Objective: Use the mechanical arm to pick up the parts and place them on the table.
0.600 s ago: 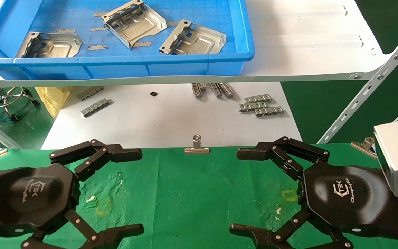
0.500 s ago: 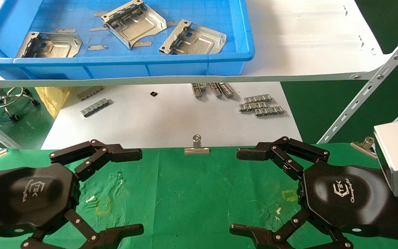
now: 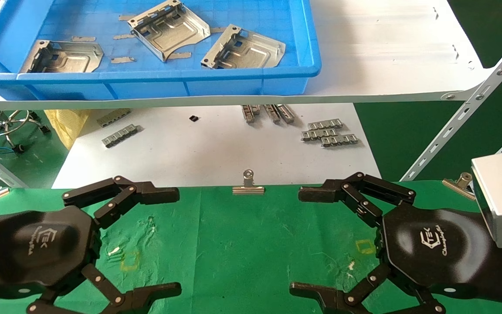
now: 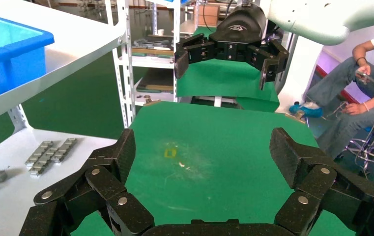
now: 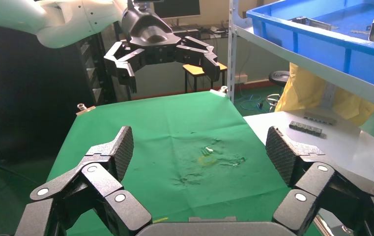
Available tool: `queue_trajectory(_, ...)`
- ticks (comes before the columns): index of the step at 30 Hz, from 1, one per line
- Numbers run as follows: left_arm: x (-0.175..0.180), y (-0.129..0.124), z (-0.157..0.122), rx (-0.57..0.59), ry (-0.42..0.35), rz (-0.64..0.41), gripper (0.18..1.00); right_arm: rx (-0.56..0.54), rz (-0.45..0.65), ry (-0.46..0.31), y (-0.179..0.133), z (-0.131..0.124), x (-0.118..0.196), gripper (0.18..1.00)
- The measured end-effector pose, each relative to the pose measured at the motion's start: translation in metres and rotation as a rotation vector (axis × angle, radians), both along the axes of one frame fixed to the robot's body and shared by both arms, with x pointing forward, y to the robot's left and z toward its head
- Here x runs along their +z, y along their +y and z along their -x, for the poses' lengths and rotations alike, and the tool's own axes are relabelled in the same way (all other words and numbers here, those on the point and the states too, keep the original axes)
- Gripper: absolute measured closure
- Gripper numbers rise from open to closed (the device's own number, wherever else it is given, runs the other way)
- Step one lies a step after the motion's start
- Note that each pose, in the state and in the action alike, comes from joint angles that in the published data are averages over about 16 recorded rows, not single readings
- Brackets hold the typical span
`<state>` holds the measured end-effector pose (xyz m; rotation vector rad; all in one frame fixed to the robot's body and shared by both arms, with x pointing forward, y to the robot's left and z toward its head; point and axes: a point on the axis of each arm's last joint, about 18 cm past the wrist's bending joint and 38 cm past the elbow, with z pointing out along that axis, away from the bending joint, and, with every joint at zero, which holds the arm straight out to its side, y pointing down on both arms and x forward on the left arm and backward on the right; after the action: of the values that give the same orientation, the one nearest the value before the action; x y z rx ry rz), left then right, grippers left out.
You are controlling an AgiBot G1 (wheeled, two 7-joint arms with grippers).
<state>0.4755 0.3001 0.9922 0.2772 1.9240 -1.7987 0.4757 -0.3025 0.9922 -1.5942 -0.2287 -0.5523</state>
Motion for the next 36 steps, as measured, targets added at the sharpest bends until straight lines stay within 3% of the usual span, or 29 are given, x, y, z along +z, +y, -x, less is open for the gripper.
queue_trajectory(36,0.0,0.0,0.0,0.0,0.0,0.0,0.184,0.0,0.0,0.0,0.0,0.0,0.0,0.179)
